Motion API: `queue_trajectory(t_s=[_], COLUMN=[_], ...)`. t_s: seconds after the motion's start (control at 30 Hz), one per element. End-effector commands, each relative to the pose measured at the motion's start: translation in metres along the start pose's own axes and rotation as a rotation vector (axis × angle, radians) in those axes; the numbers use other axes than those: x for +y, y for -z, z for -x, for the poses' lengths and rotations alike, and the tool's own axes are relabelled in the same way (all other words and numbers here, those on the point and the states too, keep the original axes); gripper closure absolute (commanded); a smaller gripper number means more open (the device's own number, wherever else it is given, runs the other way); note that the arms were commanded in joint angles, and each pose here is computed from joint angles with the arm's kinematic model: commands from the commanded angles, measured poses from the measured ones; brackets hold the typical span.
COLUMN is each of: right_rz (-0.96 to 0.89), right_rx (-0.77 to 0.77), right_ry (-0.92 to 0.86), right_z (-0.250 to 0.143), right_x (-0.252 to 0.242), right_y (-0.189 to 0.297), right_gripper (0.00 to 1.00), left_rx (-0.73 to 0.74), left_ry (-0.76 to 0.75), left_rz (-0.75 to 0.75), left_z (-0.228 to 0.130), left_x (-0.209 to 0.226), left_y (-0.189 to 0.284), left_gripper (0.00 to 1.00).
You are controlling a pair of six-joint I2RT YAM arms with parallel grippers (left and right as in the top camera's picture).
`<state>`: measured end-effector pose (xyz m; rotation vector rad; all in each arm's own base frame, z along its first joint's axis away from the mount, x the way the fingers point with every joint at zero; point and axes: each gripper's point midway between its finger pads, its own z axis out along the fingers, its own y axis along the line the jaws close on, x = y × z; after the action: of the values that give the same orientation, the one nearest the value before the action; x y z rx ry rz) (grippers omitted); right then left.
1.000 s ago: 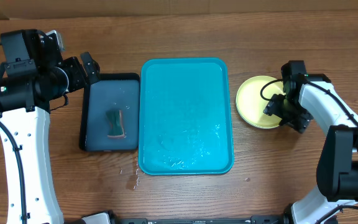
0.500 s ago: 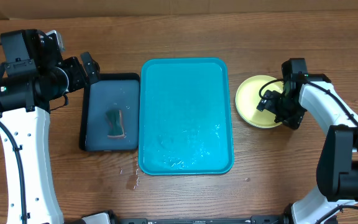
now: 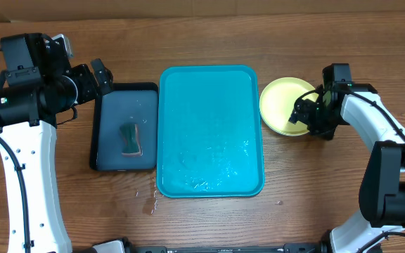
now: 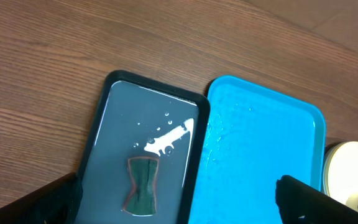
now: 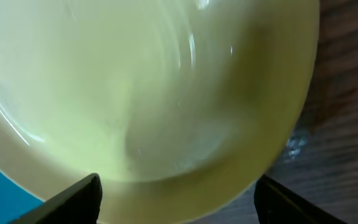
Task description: Clean dirty plates on tray and stack at the side
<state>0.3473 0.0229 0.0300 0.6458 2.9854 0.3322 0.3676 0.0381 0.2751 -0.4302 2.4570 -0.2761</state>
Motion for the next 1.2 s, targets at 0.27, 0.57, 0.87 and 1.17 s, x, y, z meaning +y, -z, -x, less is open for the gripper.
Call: queue_trajectory(t_s=[0.27, 0.57, 0.87, 1.17], right_rz=[0.056, 0.243, 0.219, 0.219], right_rx=[-0.108, -0.196, -0.208, -0.208], right_ry=[0.145, 0.379, 0.431, 0.431], right_z=[0.035, 0.051, 0.052, 0.052], right_x=[0.028, 0.069, 0.065, 0.065], right_y=[0.06, 0.069, 0.068, 0.068], right_gripper=[0.0, 0.0, 0.0, 0.0], left_rx=[-0.004, -0.004, -0.004, -0.004], left_ry=[0.008, 0.008, 0.008, 0.008], left_rz=[-0.014, -0.014, -0.014, -0.014], left_z=[0.002, 0.002, 0.002, 0.002], left_x=[-0.003, -0.003, -0.003, -0.003], left_y=[0.001, 0.001, 0.001, 0.001], left_gripper=[0.0, 0.0, 0.0, 0.0])
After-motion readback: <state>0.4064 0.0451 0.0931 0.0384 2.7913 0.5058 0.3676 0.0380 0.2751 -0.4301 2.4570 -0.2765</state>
